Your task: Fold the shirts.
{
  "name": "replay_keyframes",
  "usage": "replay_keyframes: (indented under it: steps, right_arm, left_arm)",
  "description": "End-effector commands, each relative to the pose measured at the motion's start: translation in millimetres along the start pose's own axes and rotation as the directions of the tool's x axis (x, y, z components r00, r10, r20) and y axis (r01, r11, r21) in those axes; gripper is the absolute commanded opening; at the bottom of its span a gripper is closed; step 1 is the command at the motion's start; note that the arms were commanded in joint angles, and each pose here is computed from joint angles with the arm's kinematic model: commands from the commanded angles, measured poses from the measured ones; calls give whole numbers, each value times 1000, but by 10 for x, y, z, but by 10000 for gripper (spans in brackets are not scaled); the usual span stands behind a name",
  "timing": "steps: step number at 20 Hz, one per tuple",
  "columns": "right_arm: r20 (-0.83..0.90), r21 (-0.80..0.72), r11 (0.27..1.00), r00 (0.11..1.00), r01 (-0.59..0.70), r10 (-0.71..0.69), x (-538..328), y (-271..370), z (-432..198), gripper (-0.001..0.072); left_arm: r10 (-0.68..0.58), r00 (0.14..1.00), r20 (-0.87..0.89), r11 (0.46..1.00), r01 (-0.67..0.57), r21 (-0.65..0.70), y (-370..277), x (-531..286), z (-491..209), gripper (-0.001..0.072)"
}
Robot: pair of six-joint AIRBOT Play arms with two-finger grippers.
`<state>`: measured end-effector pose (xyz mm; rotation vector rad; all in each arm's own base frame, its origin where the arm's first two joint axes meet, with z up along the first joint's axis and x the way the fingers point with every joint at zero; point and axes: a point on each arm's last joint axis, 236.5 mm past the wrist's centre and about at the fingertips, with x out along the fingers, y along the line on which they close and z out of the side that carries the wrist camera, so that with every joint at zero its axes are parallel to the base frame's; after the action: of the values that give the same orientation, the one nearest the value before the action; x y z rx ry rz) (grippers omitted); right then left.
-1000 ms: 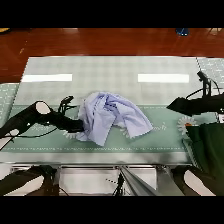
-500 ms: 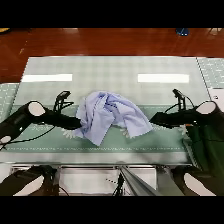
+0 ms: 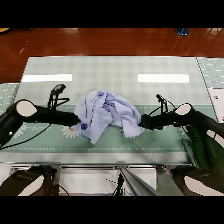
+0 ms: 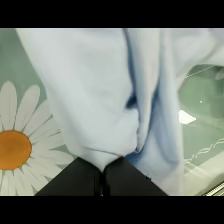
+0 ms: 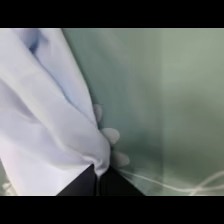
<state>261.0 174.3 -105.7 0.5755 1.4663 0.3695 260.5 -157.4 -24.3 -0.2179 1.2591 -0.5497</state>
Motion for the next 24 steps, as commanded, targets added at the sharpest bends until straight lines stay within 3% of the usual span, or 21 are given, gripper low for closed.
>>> replay_keyframes:
  steps: [1,3,5,7,9,12,14,17,24]
  right_arm:
    - [36,-158,985,997,-68,75,-401,436,138,26]
    - [181,-275,960,978,-48,101,-1101,706,423,26]
    - [454,-333,941,885,66,99,-2126,919,747,26]
    - [723,-297,924,689,242,52,-3226,1005,876,25]
    - [869,-225,895,495,386,5,-4081,1064,720,25]
    - [933,-143,859,357,492,-50,-4648,1096,371,25]
    - [921,-122,850,377,513,-95,-4632,1021,216,26]
    - [838,-165,860,529,482,-136,-4272,924,26,25]
    - [645,-231,871,739,434,-197,-3774,773,-408,25]
  left_arm:
    - [20,989,144,995,-34,93,-145,-514,451,21]
    - [50,949,310,984,-100,147,-266,-1231,874,21]
    - [102,861,499,965,-207,161,-369,-2139,1200,21]
    - [160,729,665,938,-322,128,-476,-3040,1350,21]
    - [197,608,769,913,-400,82,-611,-3702,1348,21]
    - [219,551,805,912,-410,33,-754,-4042,1222,21]
    - [225,611,759,929,-371,24,-763,-3907,1076,21]
    - [216,761,612,954,-299,35,-769,-3525,743,21]
    - [131,920,369,987,-158,42,-652,-2712,397,21]
